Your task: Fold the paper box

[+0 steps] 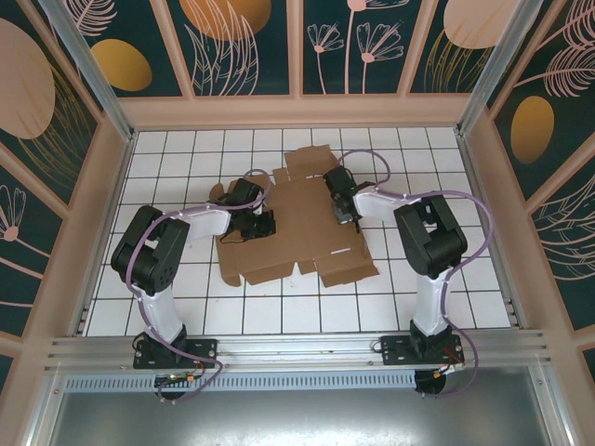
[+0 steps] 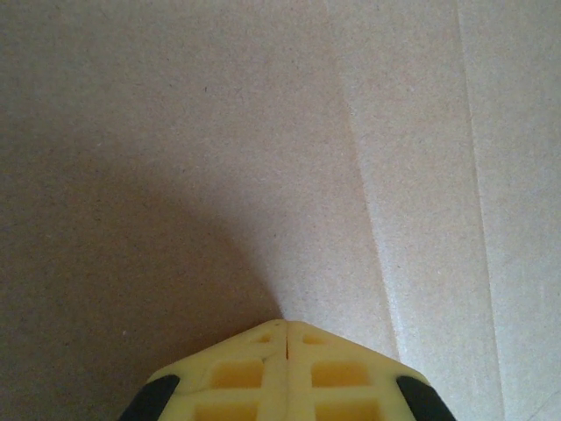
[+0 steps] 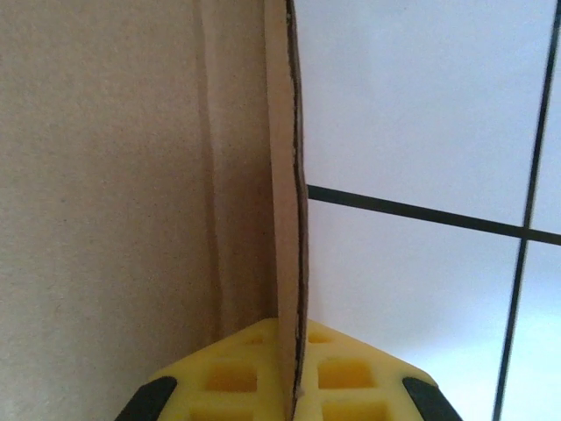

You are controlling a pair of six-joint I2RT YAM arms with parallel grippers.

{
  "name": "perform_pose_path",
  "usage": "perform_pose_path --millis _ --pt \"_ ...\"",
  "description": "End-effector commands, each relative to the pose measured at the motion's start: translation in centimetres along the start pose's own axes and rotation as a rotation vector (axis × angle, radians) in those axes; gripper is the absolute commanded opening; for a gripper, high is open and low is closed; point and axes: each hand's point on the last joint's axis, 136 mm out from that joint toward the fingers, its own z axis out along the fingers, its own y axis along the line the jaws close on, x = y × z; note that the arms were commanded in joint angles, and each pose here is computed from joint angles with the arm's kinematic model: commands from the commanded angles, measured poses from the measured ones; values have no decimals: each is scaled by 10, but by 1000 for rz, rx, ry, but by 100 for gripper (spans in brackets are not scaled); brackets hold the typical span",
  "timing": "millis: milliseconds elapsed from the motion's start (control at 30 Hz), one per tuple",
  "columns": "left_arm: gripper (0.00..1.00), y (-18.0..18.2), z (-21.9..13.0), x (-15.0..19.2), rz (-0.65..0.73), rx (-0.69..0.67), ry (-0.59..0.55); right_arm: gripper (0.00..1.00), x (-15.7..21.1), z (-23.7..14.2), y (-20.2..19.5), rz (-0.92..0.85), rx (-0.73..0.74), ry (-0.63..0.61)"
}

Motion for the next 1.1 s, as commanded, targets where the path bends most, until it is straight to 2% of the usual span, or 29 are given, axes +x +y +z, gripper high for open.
perform_pose_path --millis 0,167,267,400,600,800,867,1067 --pt "0 9 3 19 -5 -26 61 0 31 11 -5 -61 75 107" --pt "0 -3 -2 16 -24 29 53 0 -1 -14 8 -27 -102 -26" --pt "0 -9 -2 26 -72 89 76 0 -23 -29 9 -41 -144 -110" --pt "0 -27 -4 34 -115 174 86 0 -53 -52 3 -63 -161 -194" --pt "0 -77 -8 41 -124 328 93 0 -87 -80 -5 -169 -150 -275" --pt "0 -101 -34 19 -111 397 -2 0 -104 -98 -9 -303 -112 -336" --pt "4 -109 -50 10 -103 414 -40 0 -107 -103 -12 -342 -92 -354" --pt "13 -94 -88 -23 -179 414 -156 0 -115 -121 -7 -434 -28 -424"
